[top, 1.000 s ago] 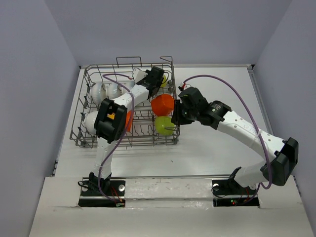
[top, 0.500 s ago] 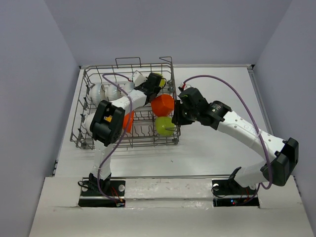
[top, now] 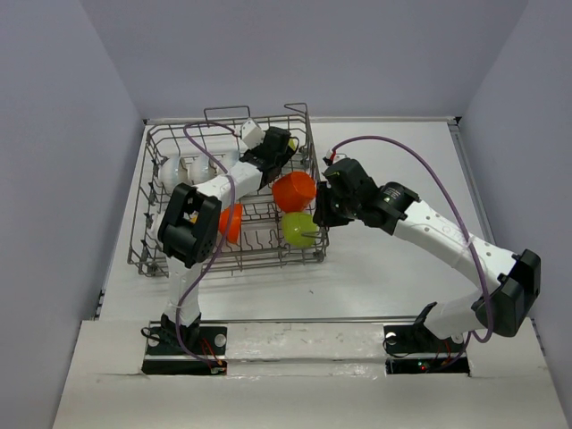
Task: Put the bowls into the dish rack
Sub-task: Place the upside down bowl on the dish rack.
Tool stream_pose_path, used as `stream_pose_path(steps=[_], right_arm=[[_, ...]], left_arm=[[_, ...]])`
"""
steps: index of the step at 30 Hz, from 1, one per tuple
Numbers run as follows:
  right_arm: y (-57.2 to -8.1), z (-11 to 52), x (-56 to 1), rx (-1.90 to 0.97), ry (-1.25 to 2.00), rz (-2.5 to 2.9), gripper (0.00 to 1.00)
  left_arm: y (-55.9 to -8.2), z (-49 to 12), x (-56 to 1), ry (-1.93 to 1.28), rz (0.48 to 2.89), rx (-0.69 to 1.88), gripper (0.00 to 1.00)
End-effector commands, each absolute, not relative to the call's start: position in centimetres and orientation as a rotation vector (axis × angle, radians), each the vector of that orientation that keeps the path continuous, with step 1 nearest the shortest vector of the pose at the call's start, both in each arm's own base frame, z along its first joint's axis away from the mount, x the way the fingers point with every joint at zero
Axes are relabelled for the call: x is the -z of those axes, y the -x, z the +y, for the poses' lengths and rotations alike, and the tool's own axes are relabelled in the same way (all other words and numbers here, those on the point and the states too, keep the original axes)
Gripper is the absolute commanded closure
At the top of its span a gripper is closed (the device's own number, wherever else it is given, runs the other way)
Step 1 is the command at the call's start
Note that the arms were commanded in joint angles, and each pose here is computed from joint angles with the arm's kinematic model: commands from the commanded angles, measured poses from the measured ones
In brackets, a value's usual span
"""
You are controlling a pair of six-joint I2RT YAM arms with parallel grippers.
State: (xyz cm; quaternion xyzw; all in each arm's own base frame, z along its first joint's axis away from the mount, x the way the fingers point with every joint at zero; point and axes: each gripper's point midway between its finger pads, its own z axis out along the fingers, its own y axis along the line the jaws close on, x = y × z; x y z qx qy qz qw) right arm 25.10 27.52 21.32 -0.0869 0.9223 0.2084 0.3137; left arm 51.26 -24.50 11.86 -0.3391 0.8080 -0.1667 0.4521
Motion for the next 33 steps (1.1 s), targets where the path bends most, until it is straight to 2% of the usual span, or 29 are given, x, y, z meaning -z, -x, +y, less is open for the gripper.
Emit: stream_pose_path(steps=[1, 5, 10, 18, 33], right_arm=[[-24.9, 29.1, -25.1, -0.654, 0.322, 2.325, 0.82], [-24.9, 29.0, -25.1, -0.645, 0.32, 2.328, 0.82], [-24.9, 28.9, -25.4, -0.642, 0.317, 2.325, 0.82], [-24.9, 28.8, -25.2, -0.632, 0.322, 2.33, 0.79], [-24.3, 27.7, -25.8, -0.618, 0.313, 2.316, 0.78]], left_arm=[[-51.8, -24.2, -19.1, 0.75, 1.902, 0.434, 0.29], [-52.6, -24.7, -21.7, 0.705, 1.862, 0.464, 0.29], [-53.8, -24.8, -23.7, 0.694, 1.828, 0.488, 0.23], [-55.9, -22.6, -26.0, 0.741, 1.736, 0.372, 0.16], [-58.5, -18.8, -20.6, 0.737, 1.856, 0.244, 0.16]])
